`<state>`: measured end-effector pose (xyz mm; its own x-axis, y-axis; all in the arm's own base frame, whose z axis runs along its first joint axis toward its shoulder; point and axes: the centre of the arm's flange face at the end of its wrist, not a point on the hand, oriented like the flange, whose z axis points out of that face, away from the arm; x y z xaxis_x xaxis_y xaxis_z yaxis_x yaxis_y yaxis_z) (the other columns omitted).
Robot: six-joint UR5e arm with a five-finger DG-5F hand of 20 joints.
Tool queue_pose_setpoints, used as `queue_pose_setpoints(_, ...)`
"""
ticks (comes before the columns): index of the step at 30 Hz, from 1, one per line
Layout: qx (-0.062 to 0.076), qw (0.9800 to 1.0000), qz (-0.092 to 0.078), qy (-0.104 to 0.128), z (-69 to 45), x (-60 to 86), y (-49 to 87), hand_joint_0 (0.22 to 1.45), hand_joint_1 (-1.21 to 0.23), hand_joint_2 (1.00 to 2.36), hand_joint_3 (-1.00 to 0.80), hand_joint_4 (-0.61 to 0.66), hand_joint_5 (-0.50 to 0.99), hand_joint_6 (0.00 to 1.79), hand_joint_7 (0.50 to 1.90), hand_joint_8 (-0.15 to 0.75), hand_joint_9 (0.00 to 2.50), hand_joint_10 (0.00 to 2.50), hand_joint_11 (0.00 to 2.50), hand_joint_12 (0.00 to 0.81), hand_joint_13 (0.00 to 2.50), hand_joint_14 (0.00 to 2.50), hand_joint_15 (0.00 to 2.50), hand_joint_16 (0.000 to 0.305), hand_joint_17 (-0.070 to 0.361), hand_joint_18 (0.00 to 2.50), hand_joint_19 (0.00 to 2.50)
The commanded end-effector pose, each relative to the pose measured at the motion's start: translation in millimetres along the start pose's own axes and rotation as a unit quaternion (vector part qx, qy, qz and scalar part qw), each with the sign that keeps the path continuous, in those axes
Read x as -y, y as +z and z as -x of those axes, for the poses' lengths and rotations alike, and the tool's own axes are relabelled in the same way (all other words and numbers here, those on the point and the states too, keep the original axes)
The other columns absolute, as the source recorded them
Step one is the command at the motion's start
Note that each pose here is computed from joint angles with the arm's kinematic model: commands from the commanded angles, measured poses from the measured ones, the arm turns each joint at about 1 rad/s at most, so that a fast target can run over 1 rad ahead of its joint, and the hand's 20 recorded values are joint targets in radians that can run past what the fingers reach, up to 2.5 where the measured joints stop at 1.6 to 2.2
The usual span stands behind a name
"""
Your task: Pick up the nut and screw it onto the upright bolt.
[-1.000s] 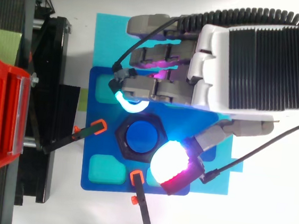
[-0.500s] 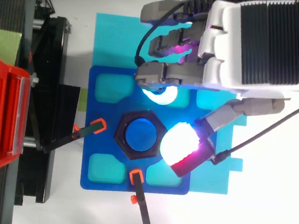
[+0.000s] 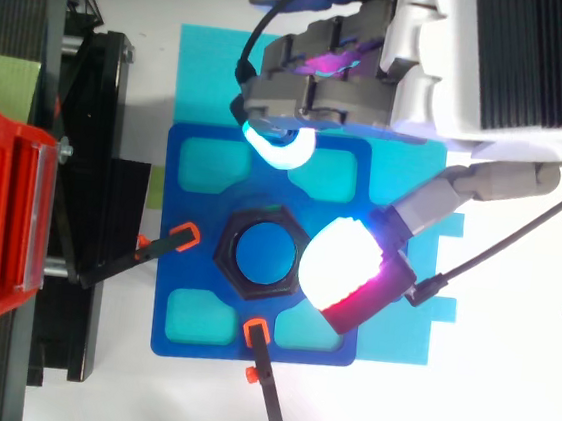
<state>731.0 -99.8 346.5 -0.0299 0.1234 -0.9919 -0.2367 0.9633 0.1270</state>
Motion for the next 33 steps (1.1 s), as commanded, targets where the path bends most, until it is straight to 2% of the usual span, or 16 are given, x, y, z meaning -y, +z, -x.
queue_pose_setpoints(1,0.0,1.0,0.001,0.0,0.3,-2.8,1.4,0.5,-0.16,1.0,-0.5,0.26,-0.05,0.5,0.96,0.256,1.09,0.0,0.0,0.225,0.8,0.0,0.0,0.025,0.056,0.4,0.0)
queue_pose_setpoints(6,0.0,1.0,-0.005,0.001,-2.3,-13.1,6.8,0.5,-0.15,1.0,-0.5,0.22,-0.08,0.5,0.79,0.238,1.02,0.0,0.0,0.232,0.75,0.0,0.0,0.027,0.06,0.37,0.0)
queue_pose_setpoints(7,0.001,1.0,-0.006,0.001,-3.0,-19.3,9.7,0.5,-0.15,1.0,-0.5,0.21,-0.09,0.5,0.77,0.236,1.0,0.0,0.0,0.234,0.73,0.0,0.0,0.027,0.062,0.36,0.0)
queue_pose_setpoints(19,-0.005,1.0,-0.008,0.001,-10.7,-52.7,21.4,0.5,-0.13,1.0,-0.5,0.21,-0.08,0.5,0.77,0.233,0.91,0.0,0.0,0.247,0.68,0.0,0.0,0.03,0.067,0.29,0.0)
queue_pose_setpoints(33,-0.006,1.0,-0.004,0.001,-11.4,-57.3,22.6,0.5,-0.12,1.0,-0.5,0.2,-0.08,0.5,0.75,0.222,0.83,0.0,0.0,0.261,0.61,0.0,0.0,0.032,0.073,0.22,0.0)
